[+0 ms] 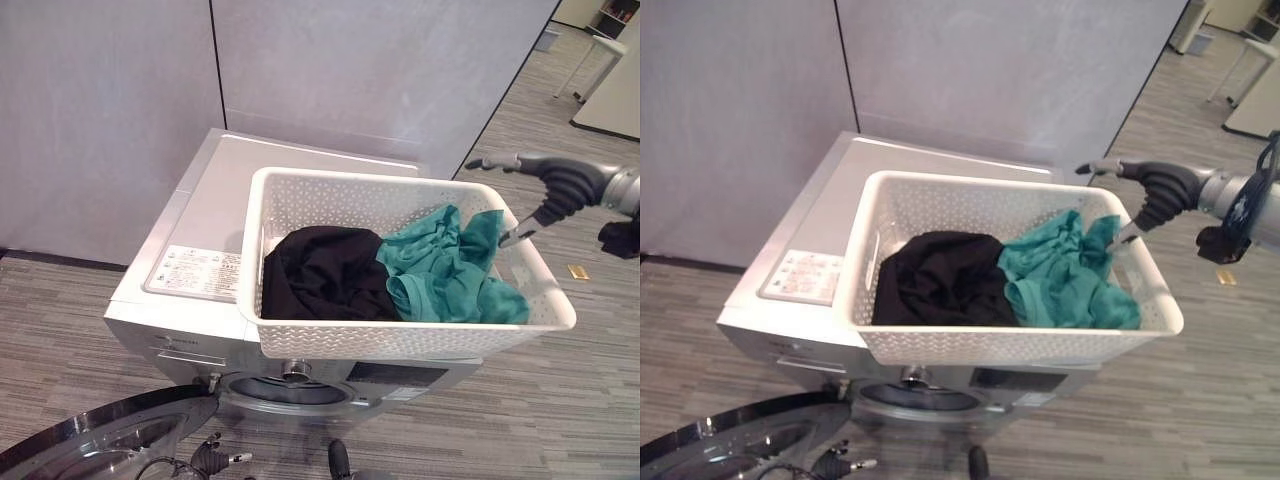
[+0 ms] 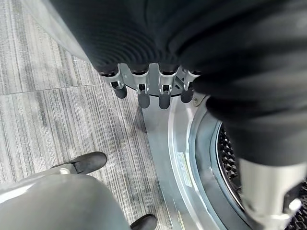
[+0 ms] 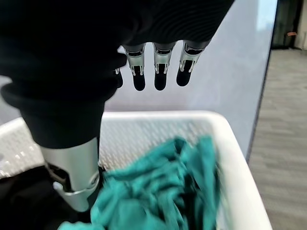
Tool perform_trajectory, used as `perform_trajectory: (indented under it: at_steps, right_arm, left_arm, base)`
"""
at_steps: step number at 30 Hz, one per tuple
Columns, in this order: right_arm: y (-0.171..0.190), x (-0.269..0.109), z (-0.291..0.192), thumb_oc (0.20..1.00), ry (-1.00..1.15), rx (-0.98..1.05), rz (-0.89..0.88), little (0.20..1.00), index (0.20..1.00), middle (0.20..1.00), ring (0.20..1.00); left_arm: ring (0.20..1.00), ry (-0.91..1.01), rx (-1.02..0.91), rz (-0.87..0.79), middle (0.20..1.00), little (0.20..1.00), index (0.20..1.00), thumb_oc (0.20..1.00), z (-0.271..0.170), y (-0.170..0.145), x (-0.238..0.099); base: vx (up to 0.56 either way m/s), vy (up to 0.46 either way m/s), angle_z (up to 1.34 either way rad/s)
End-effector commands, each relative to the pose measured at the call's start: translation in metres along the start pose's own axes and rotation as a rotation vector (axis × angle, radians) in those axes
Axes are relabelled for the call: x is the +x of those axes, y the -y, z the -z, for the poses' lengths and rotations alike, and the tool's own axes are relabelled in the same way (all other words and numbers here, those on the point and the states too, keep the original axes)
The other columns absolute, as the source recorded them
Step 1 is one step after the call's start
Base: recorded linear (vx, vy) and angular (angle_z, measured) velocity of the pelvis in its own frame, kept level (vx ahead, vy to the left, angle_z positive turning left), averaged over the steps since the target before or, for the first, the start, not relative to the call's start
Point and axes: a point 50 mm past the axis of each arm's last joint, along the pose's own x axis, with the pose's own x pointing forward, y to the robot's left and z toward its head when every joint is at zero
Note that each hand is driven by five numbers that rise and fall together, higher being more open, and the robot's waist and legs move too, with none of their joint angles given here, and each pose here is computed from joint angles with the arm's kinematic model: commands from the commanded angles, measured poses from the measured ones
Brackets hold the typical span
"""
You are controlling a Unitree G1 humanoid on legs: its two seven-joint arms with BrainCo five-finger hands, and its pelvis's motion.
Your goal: Grab the laundry basket,head to the washer,open it,put in the laundry and shut it.
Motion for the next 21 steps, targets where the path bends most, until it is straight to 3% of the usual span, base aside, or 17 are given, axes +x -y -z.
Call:
perform_trajectory:
  at_steps: [1,14,21]
  right_arm:
    - [0.009,0.003,0.008,1.000,-0.046,-0.027,0.018,1.000,1.000,1.000,1.000]
    - [-0.022,0.019,0.016,1.000,-0.069,0.000,-0.144,1.000,1.000,1.000,1.000]
    - [-0.033,0.022,0.023,1.000,-0.096,0.015,-0.192,1.000,1.000,1.000,1.000]
  left_arm:
    - [1.000,-0.009,0.006,0.013,1.000,1.000,1.000,1.000,0.004,-0.003,0.001]
    - [1.000,-0.020,-0.003,0.031,1.000,1.000,1.000,1.000,0.003,0.004,0.002]
    - [1.000,0.068,-0.001,0.031,1.000,1.000,1.000,1.000,-0.013,0.002,0.001]
  base:
    - [0.00,0.000,0.00]
    - [0.00,-0.008,0.03]
    - [-0.01,-0.005,0.03]
